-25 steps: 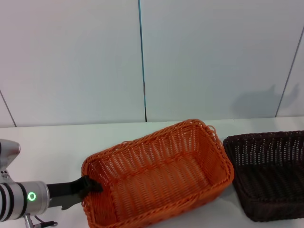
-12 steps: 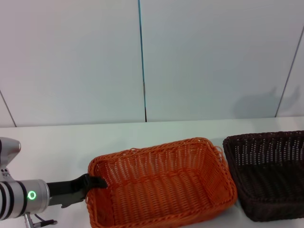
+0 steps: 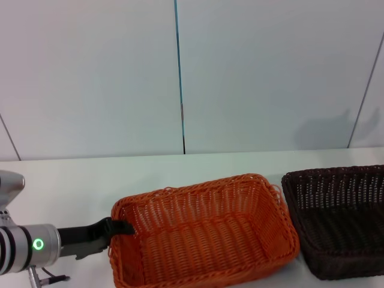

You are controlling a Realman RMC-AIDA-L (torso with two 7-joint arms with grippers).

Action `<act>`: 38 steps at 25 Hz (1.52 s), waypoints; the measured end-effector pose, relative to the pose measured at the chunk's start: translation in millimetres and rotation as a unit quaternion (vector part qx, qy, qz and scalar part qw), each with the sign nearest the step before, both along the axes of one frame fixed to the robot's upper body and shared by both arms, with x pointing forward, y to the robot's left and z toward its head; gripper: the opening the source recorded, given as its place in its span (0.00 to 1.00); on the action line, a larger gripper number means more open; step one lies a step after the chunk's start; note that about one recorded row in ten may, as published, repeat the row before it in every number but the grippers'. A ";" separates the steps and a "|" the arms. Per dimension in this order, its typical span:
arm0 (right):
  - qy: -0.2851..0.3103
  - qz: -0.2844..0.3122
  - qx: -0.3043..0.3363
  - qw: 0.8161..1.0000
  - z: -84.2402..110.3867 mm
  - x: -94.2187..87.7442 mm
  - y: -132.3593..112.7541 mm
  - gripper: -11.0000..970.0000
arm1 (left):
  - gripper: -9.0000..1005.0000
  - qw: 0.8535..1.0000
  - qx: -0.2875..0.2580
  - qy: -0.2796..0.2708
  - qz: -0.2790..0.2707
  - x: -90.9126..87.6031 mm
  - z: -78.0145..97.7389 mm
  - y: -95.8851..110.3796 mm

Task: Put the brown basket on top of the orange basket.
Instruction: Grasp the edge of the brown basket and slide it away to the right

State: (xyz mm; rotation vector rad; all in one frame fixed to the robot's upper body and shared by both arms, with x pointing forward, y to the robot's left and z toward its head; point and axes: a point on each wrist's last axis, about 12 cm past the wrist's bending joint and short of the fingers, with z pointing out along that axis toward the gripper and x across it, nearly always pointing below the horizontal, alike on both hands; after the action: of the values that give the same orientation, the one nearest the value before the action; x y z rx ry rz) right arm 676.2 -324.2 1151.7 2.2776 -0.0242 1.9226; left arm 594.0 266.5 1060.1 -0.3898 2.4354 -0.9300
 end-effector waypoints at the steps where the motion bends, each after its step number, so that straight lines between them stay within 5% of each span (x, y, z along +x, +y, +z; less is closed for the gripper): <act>1: 0.000 0.000 0.000 1.000 0.2 0.1 -0.1 0.83 | 0.49 1.000 0.001 -0.002 -0.001 0.5 1.2 0.2; 19: 0.001 0.000 0.005 1.000 -1.4 0.0 3.1 0.83 | 0.49 0.997 0.024 -0.070 0.010 -0.2 35.5 33.4; 29: 0.013 0.003 0.015 1.000 4.3 1.1 10.0 0.82 | 0.50 0.981 0.045 -0.167 0.090 -14.4 53.6 89.6; 33: 0.020 0.004 0.019 1.000 11.1 0.9 12.3 0.82 | 0.50 0.962 0.071 -0.223 0.138 -25.1 58.2 124.2; 38: 0.029 0.004 0.026 0.999 16.0 1.5 13.5 0.82 | 0.50 0.950 0.114 -0.254 0.142 -27.1 62.0 137.5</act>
State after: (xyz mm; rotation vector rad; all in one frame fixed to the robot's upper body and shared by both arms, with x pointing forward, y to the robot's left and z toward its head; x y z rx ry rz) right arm 677.7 -310.7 1167.7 2.3700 -0.0583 1.8790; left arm 567.0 404.0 1122.2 -0.3524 1.9214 -0.5345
